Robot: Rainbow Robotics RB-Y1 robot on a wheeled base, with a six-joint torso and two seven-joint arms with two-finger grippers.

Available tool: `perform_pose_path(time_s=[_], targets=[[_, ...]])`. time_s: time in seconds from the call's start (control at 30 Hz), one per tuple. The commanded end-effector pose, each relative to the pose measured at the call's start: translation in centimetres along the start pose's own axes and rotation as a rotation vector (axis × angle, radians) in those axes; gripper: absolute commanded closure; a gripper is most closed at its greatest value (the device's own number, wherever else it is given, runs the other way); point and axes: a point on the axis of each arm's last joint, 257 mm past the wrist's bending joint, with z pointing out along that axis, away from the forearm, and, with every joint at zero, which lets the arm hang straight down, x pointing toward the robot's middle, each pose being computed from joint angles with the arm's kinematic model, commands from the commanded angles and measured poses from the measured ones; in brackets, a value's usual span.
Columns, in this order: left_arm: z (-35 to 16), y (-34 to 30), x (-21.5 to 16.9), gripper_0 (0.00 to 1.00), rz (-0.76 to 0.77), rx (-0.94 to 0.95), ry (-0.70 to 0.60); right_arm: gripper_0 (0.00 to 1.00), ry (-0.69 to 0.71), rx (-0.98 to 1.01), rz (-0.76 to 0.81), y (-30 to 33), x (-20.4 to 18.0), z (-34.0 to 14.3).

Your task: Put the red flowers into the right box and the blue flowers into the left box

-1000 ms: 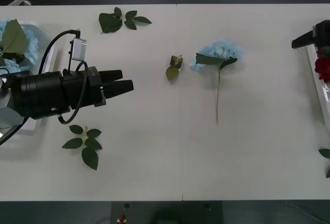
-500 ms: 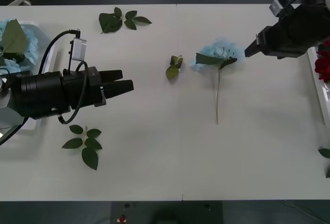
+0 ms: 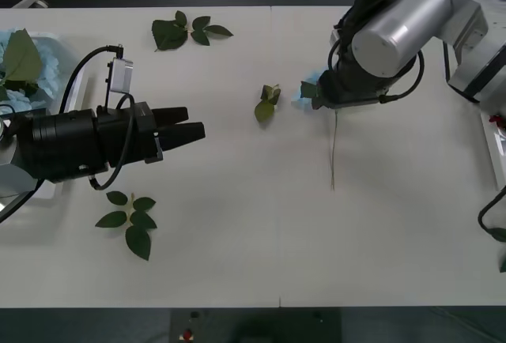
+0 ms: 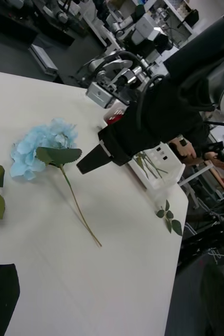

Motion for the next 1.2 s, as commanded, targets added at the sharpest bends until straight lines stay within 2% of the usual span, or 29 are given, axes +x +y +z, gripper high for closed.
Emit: perform_pose_path(time_s=[0.03,0.63,1.1,1.2], targets=[[0.4,-1.0,-1.6,0.00,0.036,0.021,-0.035,0.00,-0.035,0.041,0.005,-0.4,-2.2,-0.1],[0.4,-1.0,-1.6,0.00,0.031,0.020,-0.035,0.00,-0.020,0.118,-0.004,-2.8,-1.3,5.4],[0.4,-0.9,-1.5,0.00,0.028,0.018,-0.034,0.00,-0.020,0.130,-0.026,-3.1,-1.0,7.4],[0.4,-1.0,-1.6,0.00,0.027,0.021,-0.037,0.05,-0.022,0.132,-0.036,-3.1,-1.0,7.7]])
